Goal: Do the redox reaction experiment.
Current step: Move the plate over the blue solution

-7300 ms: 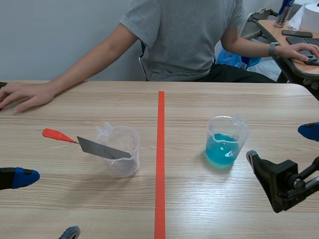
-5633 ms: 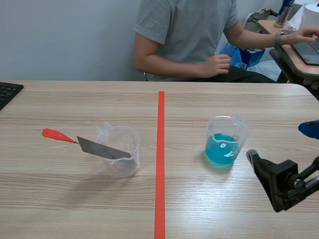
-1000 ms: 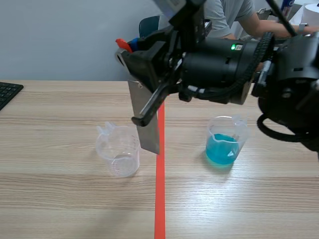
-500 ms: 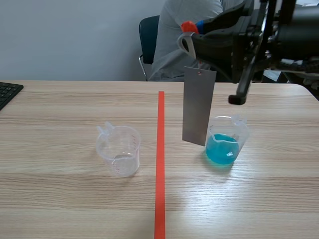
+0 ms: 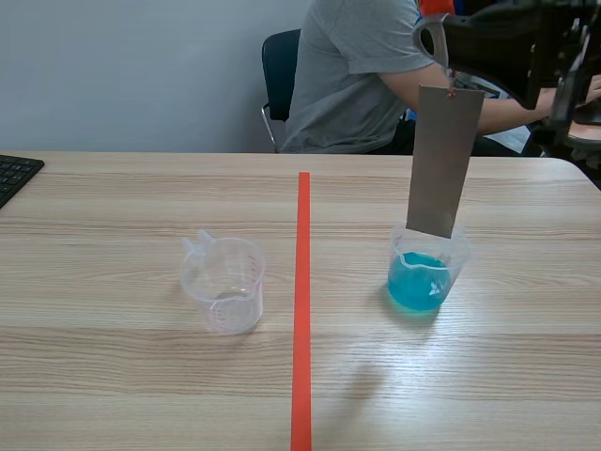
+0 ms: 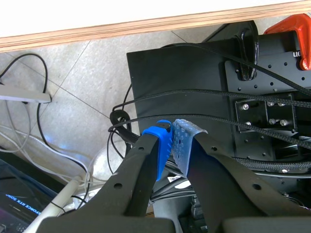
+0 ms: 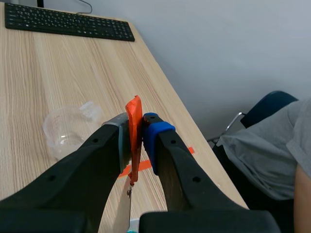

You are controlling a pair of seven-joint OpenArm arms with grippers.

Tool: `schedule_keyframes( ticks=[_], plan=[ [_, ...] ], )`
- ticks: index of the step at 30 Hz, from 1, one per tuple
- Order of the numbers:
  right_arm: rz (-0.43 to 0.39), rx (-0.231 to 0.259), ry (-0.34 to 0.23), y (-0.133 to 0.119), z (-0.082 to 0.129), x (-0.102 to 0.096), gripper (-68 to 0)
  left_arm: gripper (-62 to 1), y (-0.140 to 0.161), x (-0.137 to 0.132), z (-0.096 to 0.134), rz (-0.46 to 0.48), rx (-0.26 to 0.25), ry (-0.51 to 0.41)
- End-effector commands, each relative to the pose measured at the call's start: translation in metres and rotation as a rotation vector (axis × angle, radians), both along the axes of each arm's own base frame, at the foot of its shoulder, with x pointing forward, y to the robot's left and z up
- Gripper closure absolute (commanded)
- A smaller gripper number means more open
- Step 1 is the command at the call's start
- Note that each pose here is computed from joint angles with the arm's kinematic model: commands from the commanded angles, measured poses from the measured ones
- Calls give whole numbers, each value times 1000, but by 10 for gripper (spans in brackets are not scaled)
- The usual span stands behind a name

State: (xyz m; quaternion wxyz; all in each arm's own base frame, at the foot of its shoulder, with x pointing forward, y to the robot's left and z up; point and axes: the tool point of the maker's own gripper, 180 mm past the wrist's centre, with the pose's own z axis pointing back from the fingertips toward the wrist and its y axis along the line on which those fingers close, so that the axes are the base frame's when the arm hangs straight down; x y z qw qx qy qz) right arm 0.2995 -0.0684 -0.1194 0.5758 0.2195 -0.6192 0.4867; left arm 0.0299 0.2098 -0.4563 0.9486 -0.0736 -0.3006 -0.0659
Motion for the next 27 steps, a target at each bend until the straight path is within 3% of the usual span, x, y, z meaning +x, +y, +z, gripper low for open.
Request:
schedule_keyframes(
  ticks=[1,8,13,22,27],
  plan=[
    [-16,35,-25,-8,12,6,-13,-45,-1,-3,4,2,-5,-4],
    [-34,58,4,-24,4,17,-13,-45,4,-10,6,-15,7,13],
    [-60,79,-4,-36,8,27,-13,-45,14,-8,27,-26,19,-50],
    [-135,130,-34,-58,17,53,-13,-45,23,33,73,-97,32,-192],
    [-176,145,-42,-62,13,68,-13,-45,21,70,94,-155,-12,-279]
  ],
)
